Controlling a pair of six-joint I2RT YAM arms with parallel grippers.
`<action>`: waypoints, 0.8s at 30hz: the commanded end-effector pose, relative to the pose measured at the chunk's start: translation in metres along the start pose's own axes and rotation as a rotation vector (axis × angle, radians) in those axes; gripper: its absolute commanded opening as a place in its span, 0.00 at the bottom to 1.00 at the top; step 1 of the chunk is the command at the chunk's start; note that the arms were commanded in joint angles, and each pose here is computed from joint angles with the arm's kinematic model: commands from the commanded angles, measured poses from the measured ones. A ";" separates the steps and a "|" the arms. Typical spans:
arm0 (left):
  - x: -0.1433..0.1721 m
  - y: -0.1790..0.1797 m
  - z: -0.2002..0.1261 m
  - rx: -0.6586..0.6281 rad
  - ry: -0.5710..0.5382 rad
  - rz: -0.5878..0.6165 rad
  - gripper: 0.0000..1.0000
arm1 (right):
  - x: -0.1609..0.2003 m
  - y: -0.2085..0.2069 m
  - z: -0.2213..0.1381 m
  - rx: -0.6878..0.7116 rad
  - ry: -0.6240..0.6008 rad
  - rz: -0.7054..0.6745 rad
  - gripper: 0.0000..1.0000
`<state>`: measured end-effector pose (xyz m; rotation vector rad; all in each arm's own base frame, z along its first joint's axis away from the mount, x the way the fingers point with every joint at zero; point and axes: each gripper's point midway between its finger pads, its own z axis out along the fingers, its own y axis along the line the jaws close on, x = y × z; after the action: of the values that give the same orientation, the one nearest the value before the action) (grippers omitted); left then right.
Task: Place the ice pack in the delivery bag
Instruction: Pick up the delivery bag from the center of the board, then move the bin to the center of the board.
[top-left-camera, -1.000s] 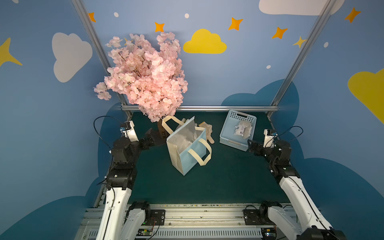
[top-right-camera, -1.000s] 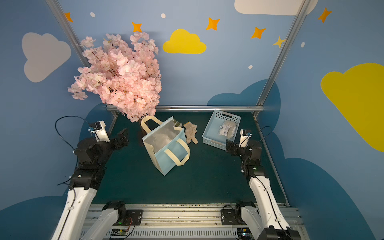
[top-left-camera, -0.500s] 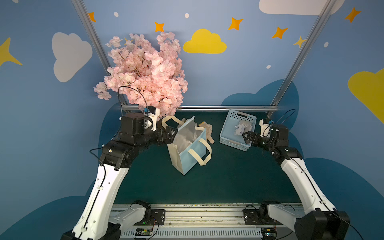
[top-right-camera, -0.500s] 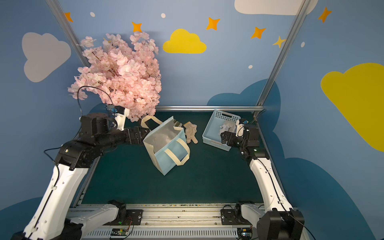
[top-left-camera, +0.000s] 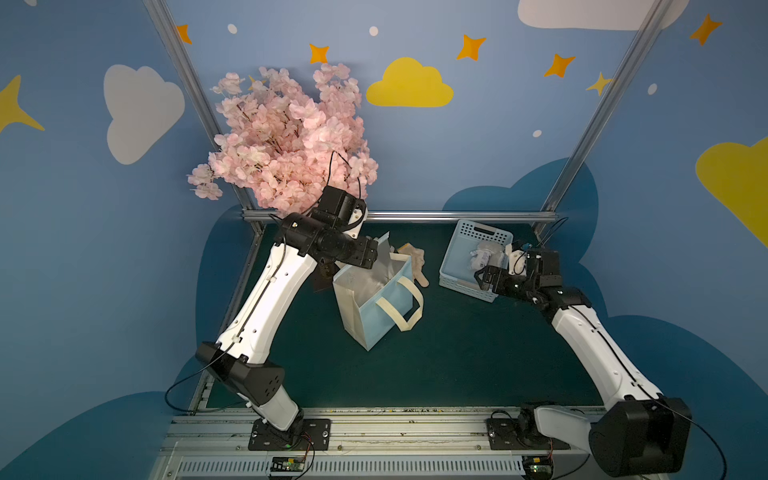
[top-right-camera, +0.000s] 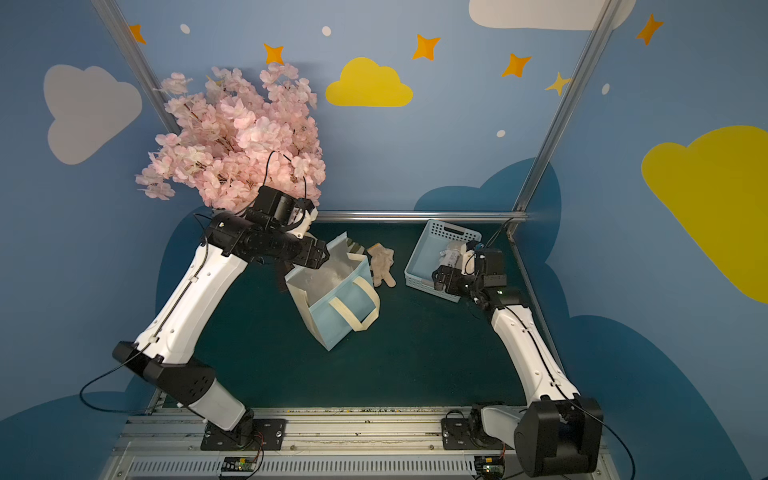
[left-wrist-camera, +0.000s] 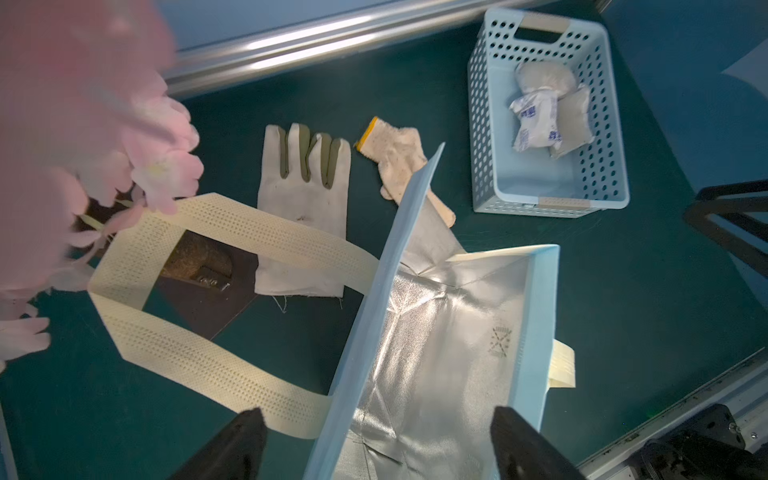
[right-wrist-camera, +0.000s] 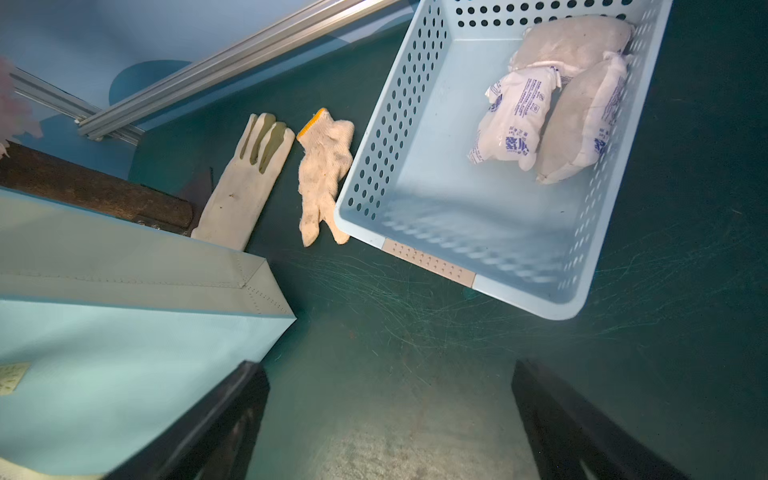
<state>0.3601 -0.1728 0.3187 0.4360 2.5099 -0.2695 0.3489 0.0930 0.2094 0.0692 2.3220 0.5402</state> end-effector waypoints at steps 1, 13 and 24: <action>0.009 0.008 0.007 -0.050 0.097 0.071 0.79 | -0.010 0.003 -0.008 0.010 -0.037 -0.010 0.98; 0.004 0.010 0.040 -0.060 0.201 0.087 0.20 | -0.004 -0.005 -0.012 0.062 0.000 -0.027 0.98; 0.031 -0.026 0.011 0.135 0.238 -0.101 0.03 | 0.003 0.016 0.024 0.041 0.204 -0.119 0.94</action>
<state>0.3603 -0.1840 0.2848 0.4863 2.7131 -0.2914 0.3646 0.1061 0.2096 -0.0399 2.4336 0.4603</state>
